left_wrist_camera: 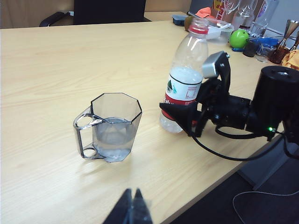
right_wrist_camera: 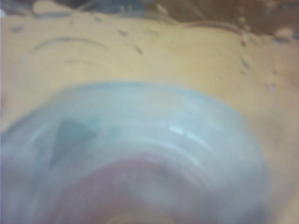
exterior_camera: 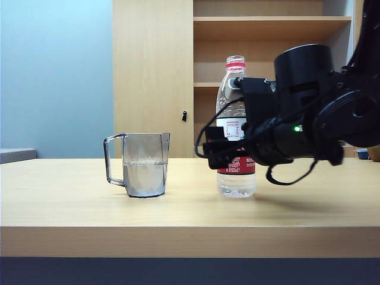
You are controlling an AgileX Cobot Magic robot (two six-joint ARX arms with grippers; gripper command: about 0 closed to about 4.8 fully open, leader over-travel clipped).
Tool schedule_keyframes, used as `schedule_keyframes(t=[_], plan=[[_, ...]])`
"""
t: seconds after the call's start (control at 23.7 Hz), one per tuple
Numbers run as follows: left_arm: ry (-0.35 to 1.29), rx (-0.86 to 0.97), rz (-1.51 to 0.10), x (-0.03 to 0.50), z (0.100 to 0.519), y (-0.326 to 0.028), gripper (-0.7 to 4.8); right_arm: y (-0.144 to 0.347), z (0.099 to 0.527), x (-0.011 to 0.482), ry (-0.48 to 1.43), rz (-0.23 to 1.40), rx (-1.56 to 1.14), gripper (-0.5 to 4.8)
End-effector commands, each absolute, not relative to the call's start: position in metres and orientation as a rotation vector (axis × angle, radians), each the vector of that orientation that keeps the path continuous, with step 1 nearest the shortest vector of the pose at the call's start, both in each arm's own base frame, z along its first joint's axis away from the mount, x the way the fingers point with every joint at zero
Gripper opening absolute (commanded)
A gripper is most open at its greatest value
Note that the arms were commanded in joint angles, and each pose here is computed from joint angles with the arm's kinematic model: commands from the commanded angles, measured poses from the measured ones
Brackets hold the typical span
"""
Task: Pick up the mineral water bottle on the table and pour water into the mug until it's half full.
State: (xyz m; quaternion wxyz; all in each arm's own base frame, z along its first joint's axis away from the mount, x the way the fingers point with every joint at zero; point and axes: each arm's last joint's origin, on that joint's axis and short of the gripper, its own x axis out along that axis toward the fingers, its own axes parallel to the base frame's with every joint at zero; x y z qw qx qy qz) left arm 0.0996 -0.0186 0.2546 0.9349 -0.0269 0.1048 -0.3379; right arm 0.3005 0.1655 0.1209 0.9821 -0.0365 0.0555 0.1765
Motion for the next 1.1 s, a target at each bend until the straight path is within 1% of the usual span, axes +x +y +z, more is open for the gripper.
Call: schedule_keyframes(t=[0.04, 0.13, 0.21, 0.34, 0.63, 0.72, 0.8, 0.84, 0.97, 1.01, 1.06, 1.1], plan=[[0.207, -0.077, -0.691, 0.099, 0.257, -0.019, -0.05, 0.161, 0.124, 0.294, 0.099, 0.322, -0.099, 4.79], [0.197, -0.103, -0.692, 0.097, 0.259, -0.019, -0.05, 0.156, 0.125, 0.286, 0.105, 0.311, -0.104, 4.79], [0.142, -0.087, -0.691, 0.091, 0.264, -0.019, -0.05, 0.151, 0.129, 0.277, 0.103, 0.309, -0.103, 4.79], [0.063, -0.109, -0.596, 0.077, 0.27, -0.016, -0.05, 0.142, 0.132, 0.263, 0.106, 0.263, -0.107, 4.79], [-0.093, -0.094, -0.374, 0.049, 0.275, -0.01, -0.05, 0.126, 0.141, 0.236, 0.094, 0.244, -0.092, 4.79], [-0.1, -0.092, -0.319, 0.047, 0.274, -0.009, -0.05, 0.124, 0.146, 0.227, 0.077, 0.247, -0.084, 4.79], [-0.092, -0.081, -0.301, 0.048, 0.273, -0.008, -0.05, 0.122, 0.15, 0.219, 0.058, 0.249, -0.077, 4.79], [-0.09, -0.034, -0.288, 0.05, 0.269, -0.008, -0.05, 0.123, 0.156, 0.209, 0.033, 0.249, -0.067, 4.79], [-0.066, 0.006, -0.254, 0.054, 0.262, -0.007, -0.05, 0.125, 0.166, 0.193, -0.011, 0.227, -0.034, 4.79], [-0.057, 0.009, -0.241, 0.056, 0.258, -0.007, -0.05, 0.128, 0.17, 0.187, -0.026, 0.232, -0.019, 4.53], [-0.048, 0.012, -0.226, 0.058, 0.254, -0.007, -0.05, 0.13, 0.174, 0.18, -0.047, 0.243, 0.0, 3.83], [-0.037, 0.017, -0.22, 0.061, 0.249, -0.006, -0.05, 0.132, 0.178, 0.174, -0.063, 0.251, 0.013, 3.24]])
